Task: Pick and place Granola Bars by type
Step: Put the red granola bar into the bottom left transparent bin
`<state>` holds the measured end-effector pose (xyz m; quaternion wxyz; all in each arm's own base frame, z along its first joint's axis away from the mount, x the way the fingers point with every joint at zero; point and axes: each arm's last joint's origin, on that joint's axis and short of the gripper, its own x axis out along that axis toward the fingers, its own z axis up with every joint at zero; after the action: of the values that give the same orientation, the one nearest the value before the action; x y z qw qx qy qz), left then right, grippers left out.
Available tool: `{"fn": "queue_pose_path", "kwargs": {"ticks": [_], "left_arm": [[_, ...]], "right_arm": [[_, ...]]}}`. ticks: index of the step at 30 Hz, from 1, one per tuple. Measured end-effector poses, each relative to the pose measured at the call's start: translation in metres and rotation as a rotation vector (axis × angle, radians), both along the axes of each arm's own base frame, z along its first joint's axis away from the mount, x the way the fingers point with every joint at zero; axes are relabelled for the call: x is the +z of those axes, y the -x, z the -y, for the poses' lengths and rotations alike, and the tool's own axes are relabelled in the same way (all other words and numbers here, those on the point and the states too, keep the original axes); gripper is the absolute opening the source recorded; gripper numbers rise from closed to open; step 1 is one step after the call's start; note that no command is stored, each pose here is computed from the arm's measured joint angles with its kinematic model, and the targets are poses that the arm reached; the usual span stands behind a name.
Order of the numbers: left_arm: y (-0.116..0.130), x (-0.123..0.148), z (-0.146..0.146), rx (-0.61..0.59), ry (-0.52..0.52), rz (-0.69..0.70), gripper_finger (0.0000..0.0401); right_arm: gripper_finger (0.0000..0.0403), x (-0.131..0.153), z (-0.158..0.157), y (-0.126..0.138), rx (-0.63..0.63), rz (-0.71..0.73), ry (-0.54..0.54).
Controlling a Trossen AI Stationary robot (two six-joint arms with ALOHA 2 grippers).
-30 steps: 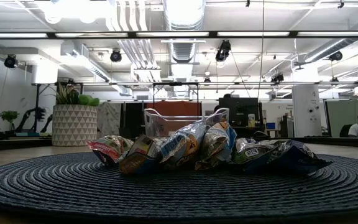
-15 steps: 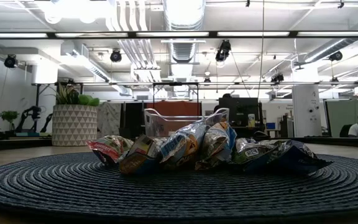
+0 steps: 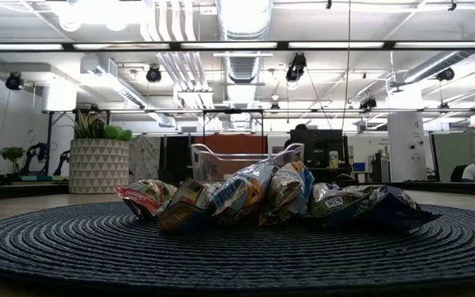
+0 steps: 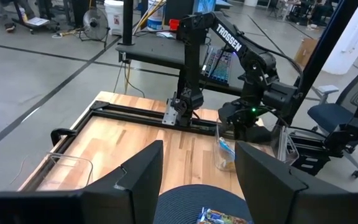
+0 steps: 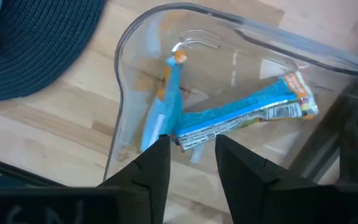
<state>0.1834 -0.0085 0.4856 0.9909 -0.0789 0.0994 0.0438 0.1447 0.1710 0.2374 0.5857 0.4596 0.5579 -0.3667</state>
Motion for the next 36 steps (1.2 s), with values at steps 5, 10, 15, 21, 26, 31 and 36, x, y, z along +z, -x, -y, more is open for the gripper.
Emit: {"fn": "queue_pose_path", "kwargs": {"ticks": [5, 10, 15, 21, 26, 31, 36], "left_arm": [[0.0, 0.0, 0.0, -0.002, 0.003, 0.001, 0.0181], [0.0, 0.0, 0.0, -0.004, 0.005, 0.001, 0.0181], [0.0, 0.0, 0.0, -0.006, 0.005, 0.0, 0.0181], [0.0, 0.0, 0.0, -0.008, 0.005, 0.0, 0.0181], [0.0, 0.0, 0.0, -0.008, 0.005, 0.001, 0.0181], [0.0, 0.0, 0.0, -0.009, 0.005, 0.001, 0.018], [0.0, 0.0, 0.0, -0.015, 0.003, 0.001, 0.0152]], "right_arm": [[0.0126, 0.0, 0.0, 0.0, 0.001, 0.0, 0.001], [0.0132, 0.001, 0.0, -0.002, 0.006, 0.067, 0.027], [0.0126, 0.01, 0.001, -0.005, 0.024, 0.18, 0.033], [0.0085, 0.041, 0.002, -0.01, 0.077, 0.367, 0.078], [0.0029, 0.069, 0.003, -0.015, 0.137, 0.54, 0.181], [0.0009, 0.093, 0.004, -0.019, 0.183, 0.685, 0.305], [0.0009, 0.113, 0.007, -0.022, 0.207, 0.792, 0.436]]}}
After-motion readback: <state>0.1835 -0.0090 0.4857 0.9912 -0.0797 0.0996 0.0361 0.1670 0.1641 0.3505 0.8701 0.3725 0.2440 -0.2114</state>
